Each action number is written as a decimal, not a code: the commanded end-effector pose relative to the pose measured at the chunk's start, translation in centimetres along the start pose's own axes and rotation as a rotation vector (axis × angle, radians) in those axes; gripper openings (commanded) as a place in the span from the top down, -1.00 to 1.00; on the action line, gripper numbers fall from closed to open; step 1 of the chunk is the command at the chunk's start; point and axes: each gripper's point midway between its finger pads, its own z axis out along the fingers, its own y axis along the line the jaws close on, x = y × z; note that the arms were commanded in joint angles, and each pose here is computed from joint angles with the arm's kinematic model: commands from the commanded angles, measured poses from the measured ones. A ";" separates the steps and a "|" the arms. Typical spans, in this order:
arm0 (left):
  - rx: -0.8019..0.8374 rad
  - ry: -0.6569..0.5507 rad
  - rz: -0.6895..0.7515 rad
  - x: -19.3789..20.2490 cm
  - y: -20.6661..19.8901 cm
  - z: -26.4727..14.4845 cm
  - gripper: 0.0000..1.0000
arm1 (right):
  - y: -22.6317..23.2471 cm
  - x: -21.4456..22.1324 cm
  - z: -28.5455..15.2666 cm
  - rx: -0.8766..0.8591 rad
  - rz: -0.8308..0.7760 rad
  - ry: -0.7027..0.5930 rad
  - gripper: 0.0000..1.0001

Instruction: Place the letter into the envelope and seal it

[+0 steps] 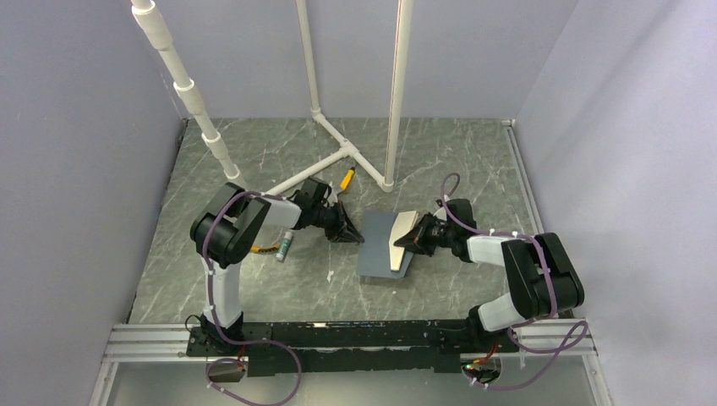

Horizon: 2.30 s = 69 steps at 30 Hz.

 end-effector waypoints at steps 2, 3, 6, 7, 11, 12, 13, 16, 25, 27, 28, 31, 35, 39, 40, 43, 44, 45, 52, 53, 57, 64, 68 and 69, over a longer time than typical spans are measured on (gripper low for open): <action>-0.064 -0.067 0.115 -1.7 -0.7 -0.7 0.95 | -1.9 0.2 -0.5 0.121 -0.050 0.017 1.00; -0.083 -0.065 0.115 -1.7 -0.4 -0.8 0.95 | -2.2 0.3 -0.6 0.135 -0.053 0.020 1.00; -0.098 -0.056 0.125 -1.8 -0.1 -0.6 0.95 | -2.7 0.9 -0.5 0.142 -0.048 0.053 1.00; -0.092 -0.050 0.124 -1.8 -0.1 -0.5 0.95 | -3.1 1.2 -0.4 0.144 -0.041 0.067 1.00; -0.070 -0.042 0.112 -1.7 -0.2 -0.3 0.95 | -3.0 1.7 0.0 0.122 -0.033 0.096 1.00; -0.069 -0.036 0.106 -1.5 -0.1 -0.2 0.95 | -2.7 1.7 0.1 0.113 -0.038 0.097 1.00; -0.065 -0.030 0.100 -1.3 -0.1 -0.2 0.95 | -2.4 1.7 0.3 0.106 -0.048 0.097 1.00; -0.039 -0.022 0.105 -1.2 -0.3 0.1 0.95 | -1.7 1.4 0.8 0.098 -0.072 0.105 1.00; -0.023 -0.012 0.129 -1.1 -0.7 0.1 0.95 | -1.2 1.2 2.3 0.082 -0.092 0.138 1.00; -0.024 -0.011 0.127 -1.1 -0.6 0.2 0.95 | -1.1 1.0 2.5 0.091 -0.115 0.134 1.00; -0.027 -0.012 0.124 -1.1 -0.5 0.2 0.95 | -1.3 0.7 2.6 0.108 -0.129 0.125 1.00; -0.055 -0.034 0.121 -1.3 -0.1 0.0 0.95 | -1.7 0.2 2.1 0.166 -0.154 0.095 0.78; -0.109 -0.075 0.123 -1.6 0.2 -0.7 0.95 | -1.9 -0.3 0.4 0.231 -0.171 0.025 0.27; -0.128 -0.089 0.117 -1.9 0.4 -0.8 0.95 | -2.2 -0.7 -0.7 0.280 -0.180 -0.027 0.13; -0.136 -0.093 0.112 -2.0 0.5 -0.8 0.95 | -2.3 -0.6 -0.7 0.281 -0.177 -0.025 0.13; -0.151 -0.093 0.107 -2.0 0.8 -0.7 0.95 | -2.7 -0.2 -0.3 0.278 -0.150 -0.009 0.29; -0.150 -0.091 0.104 -2.0 0.8 -0.7 0.95 | -2.8 0.0 -0.1 0.270 -0.145 -0.004 0.40; -0.145 -0.090 0.102 -2.0 0.8 -0.6 0.95 | -2.7 0.2 0.1 0.259 -0.143 0.005 0.45; -0.125 -0.078 0.090 -1.5 0.7 -0.3 0.95 | -2.1 0.1 1.9 0.244 -0.142 0.032 0.75; -0.121 -0.076 0.089 -1.5 0.7 -0.3 0.95 | -1.9 0.1 2.2 0.235 -0.143 0.036 0.78; -0.114 -0.072 0.075 -1.3 0.8 -0.3 0.95 | -1.0 0.5 3.3 0.209 -0.135 0.056 0.84; -0.111 -0.105 0.061 -1.3 0.7 -0.6 0.90 | 0.0 0.9 3.5 0.204 -0.135 0.022 0.83; -0.161 -0.106 0.084 -1.3 1.1 -1.1 0.55 | -0.4 0.6 2.5 0.251 -0.155 -0.005 0.52; -0.176 -0.112 0.092 -1.4 1.1 -1.3 0.42 | -0.3 0.5 2.1 0.258 -0.162 -0.016 0.43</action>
